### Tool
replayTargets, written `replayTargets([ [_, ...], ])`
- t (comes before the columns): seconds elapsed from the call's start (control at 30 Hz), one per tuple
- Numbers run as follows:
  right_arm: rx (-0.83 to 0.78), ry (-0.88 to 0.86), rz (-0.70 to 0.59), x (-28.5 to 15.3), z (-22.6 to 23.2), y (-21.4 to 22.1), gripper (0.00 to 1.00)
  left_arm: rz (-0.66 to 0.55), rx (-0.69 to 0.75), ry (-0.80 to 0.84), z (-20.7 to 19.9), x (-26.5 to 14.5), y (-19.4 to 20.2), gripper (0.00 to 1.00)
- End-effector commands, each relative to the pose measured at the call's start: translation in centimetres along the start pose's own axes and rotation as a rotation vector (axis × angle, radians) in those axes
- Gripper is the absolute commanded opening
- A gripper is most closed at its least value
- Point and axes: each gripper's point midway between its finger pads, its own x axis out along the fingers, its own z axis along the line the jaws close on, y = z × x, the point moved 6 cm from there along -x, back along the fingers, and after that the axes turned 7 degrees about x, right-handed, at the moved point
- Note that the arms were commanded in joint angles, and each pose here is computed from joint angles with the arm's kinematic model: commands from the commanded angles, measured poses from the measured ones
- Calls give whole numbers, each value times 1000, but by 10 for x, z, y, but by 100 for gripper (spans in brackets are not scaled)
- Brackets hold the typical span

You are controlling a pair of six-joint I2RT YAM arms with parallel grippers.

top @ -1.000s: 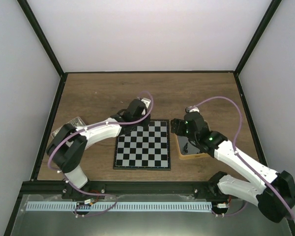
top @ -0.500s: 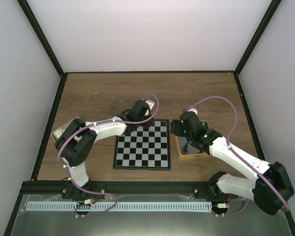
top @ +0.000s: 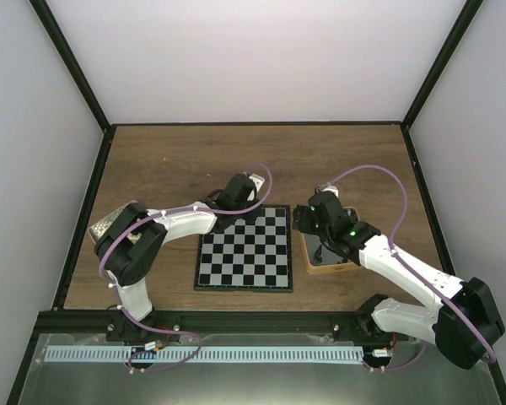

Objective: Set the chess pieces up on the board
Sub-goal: Place the chess piece on the chessboard.

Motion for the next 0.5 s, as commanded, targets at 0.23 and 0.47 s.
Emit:
replayTargets([
  [0.23,32,-8,-31,-5,6,-11,83,-1,14,21,-3,-1,2,12],
  [0.47,29,-13,-34,-5,7,-12,83,-25,22,-4,0,-8,-7,22],
])
